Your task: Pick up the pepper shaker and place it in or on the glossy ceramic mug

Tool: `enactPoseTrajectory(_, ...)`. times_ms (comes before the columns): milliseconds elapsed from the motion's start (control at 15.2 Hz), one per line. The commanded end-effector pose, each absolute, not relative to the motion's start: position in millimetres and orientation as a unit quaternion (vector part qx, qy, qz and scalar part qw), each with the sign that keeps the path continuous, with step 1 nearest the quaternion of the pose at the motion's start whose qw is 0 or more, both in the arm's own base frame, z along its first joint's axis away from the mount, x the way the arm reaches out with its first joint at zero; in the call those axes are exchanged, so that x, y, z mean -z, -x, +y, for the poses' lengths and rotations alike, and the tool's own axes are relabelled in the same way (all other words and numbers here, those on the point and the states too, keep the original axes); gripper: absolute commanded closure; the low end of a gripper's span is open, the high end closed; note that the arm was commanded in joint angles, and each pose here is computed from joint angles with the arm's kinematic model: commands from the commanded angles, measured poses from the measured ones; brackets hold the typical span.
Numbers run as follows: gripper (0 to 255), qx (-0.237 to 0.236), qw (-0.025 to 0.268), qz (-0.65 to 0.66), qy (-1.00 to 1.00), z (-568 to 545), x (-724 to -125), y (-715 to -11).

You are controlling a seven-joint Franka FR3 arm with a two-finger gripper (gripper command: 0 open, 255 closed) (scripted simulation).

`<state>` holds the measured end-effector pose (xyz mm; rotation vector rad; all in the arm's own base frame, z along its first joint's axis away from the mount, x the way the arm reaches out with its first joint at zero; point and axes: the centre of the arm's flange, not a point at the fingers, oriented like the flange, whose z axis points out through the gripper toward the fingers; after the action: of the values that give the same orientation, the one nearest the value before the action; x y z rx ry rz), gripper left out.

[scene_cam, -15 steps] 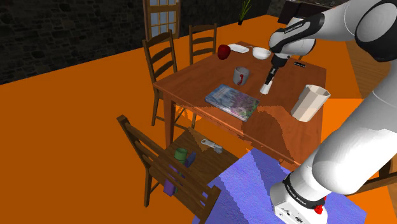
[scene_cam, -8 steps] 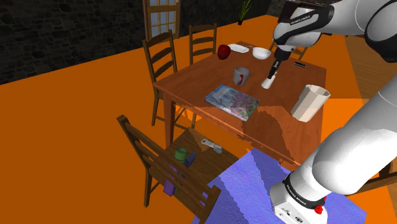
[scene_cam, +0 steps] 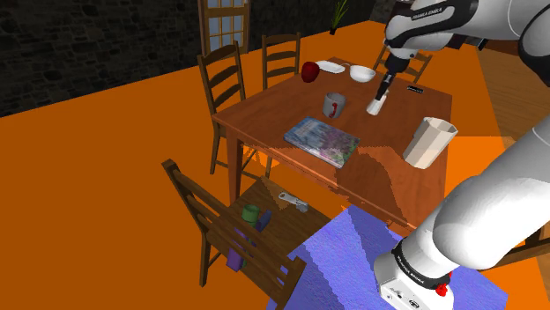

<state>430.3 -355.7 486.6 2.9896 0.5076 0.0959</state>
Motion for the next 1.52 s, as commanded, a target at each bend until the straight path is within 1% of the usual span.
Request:
enactPoseTrajectory(0, 255, -0.031, 0.054, 0.167, -0.984, -356, -497, -431)
enactPoseTrajectory(396, 255, -0.031, 0.054, 0.167, -0.984, -356, -526, -431)
enactPoseTrajectory(1386, 255, -0.031, 0.054, 0.167, -0.984, -364, -557, -627)
enactPoseTrajectory(1452, 255, -0.031, 0.054, 0.167, -0.984, -364, -552, -627)
